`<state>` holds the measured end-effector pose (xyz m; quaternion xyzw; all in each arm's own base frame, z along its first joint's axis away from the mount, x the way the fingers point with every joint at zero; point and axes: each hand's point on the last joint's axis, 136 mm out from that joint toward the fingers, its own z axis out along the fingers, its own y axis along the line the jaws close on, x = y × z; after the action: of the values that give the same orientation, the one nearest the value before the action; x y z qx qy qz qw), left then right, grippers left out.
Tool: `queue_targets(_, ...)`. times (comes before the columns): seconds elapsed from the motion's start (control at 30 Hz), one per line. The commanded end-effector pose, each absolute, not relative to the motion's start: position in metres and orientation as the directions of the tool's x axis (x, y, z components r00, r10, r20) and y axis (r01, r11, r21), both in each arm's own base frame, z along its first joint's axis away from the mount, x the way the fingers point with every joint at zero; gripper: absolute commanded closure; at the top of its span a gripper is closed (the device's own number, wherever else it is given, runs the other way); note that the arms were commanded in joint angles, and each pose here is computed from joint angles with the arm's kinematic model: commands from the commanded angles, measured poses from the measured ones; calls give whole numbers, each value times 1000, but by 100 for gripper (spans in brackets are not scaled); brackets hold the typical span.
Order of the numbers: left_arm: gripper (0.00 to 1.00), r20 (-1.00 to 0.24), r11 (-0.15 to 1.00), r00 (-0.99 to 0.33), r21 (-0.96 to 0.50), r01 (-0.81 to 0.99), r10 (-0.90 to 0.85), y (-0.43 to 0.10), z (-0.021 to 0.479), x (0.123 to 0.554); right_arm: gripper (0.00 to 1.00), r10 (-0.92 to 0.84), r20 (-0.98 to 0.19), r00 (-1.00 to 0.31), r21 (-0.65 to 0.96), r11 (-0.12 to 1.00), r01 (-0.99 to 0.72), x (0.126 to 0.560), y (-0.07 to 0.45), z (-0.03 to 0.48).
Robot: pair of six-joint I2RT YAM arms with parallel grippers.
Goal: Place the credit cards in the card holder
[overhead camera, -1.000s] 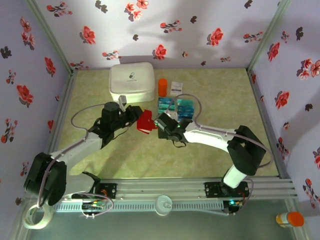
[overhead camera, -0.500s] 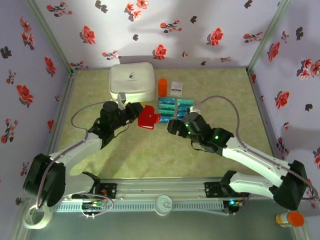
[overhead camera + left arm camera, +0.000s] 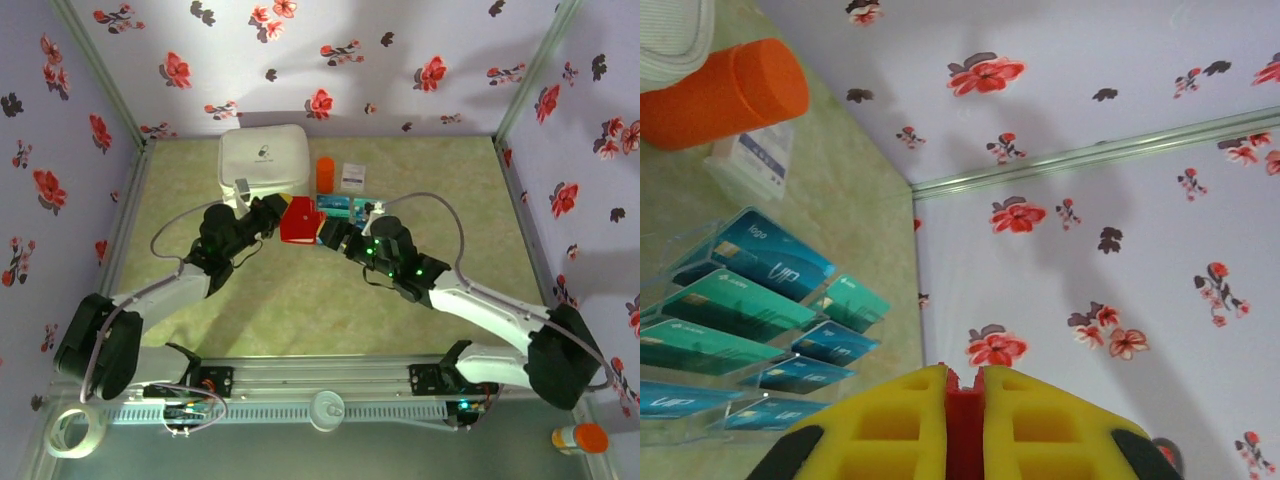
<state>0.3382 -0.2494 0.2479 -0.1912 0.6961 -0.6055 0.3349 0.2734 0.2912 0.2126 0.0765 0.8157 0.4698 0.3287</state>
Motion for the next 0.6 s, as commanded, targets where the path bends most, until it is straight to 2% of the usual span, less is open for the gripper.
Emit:
queue_targets(0.0,100,-189,92,-690,-980,176,-699,-250,265,339,27,497,-439,-749,876,422,-233,288,301,244)
queue_targets(0.13,100,-152,37,-689,-983,180,-708,-250,269,341,39,524,-407,-749,895,395,-210,297,298,236)
queue_targets(0.23,100,-133,2,-693,-983,186,-709,-252,273,342,44,528,-381,-759,907,372,-196,302,299,228)
queue_targets(0.57,100,-92,-61,-701,-980,191,-707,-256,275,347,50,522,-302,-798,947,257,-190,307,310,223)
